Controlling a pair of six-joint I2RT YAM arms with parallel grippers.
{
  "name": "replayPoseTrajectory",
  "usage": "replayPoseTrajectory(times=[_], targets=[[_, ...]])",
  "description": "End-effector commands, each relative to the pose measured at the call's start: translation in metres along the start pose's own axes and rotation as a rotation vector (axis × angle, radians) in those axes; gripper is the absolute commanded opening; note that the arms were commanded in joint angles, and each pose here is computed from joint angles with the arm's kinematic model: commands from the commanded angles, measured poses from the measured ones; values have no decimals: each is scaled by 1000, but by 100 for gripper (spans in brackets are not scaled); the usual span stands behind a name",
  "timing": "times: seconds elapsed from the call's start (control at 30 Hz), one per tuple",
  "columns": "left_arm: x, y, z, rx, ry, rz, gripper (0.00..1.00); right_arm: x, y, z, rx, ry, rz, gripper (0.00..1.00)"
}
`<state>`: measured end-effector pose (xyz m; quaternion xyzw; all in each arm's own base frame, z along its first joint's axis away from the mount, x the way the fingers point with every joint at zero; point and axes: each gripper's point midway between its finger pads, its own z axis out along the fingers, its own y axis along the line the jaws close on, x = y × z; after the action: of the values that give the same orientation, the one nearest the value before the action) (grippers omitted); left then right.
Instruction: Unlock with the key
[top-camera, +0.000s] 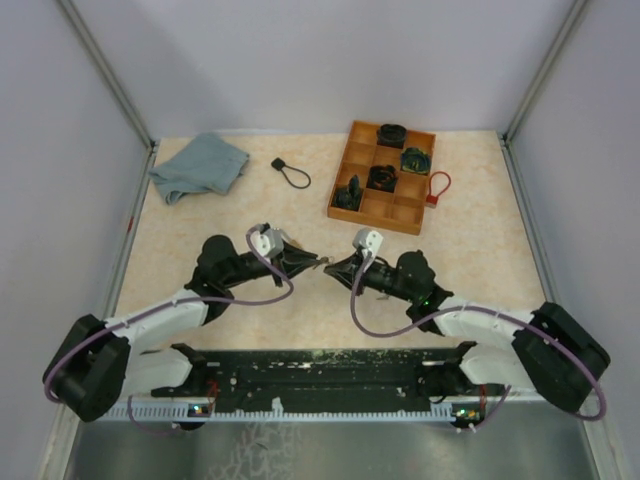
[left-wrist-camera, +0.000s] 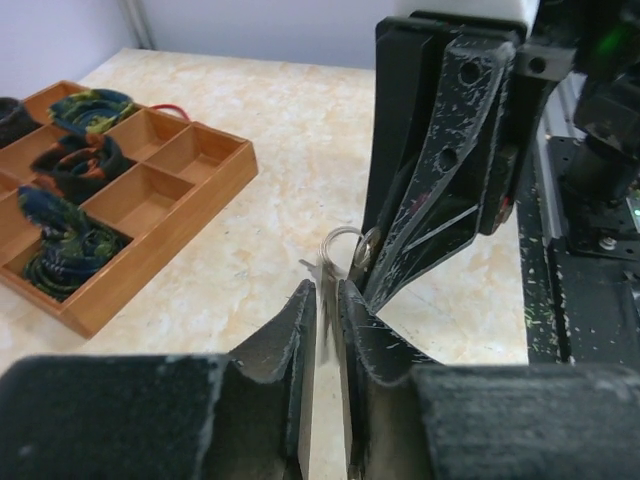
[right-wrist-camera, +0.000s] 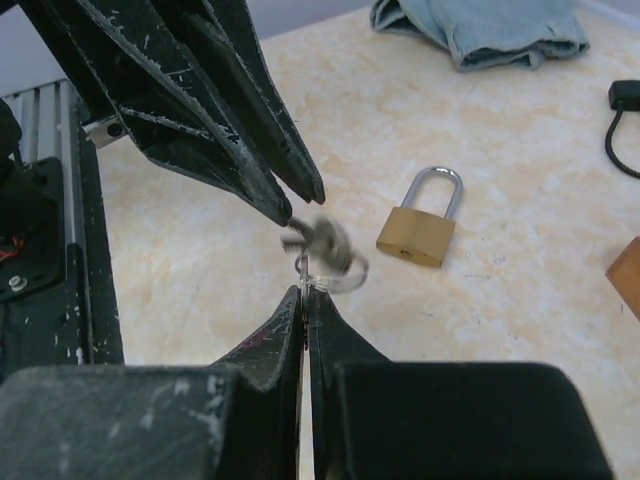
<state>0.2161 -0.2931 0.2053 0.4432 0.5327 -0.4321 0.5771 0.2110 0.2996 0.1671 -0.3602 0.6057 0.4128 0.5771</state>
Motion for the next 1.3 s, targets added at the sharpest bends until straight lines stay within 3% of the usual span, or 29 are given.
replayPoseTrajectory(times=[0.0,0.07,0.43,0.7,0.9,1.27], targets=[[-11,11,-3,-79,-44,52,27,3,-1,-5,0,177,-21,0],[-11,11,-4,-86,-48,57,37,8,-1,-9,1,260,-11,0],[-5,-11,-3,49,-34,89,55,8,5,-8,-50,503,-6,0],[10,-24,4,173,-3,40,51,0,11,-7,-105,539,-49,0],[11,-30,8,230,1,10,36,4,18,-6,-145,558,-87,0],[15,-40,10,310,3,-45,33,-5,26,1,-190,554,-135,0]])
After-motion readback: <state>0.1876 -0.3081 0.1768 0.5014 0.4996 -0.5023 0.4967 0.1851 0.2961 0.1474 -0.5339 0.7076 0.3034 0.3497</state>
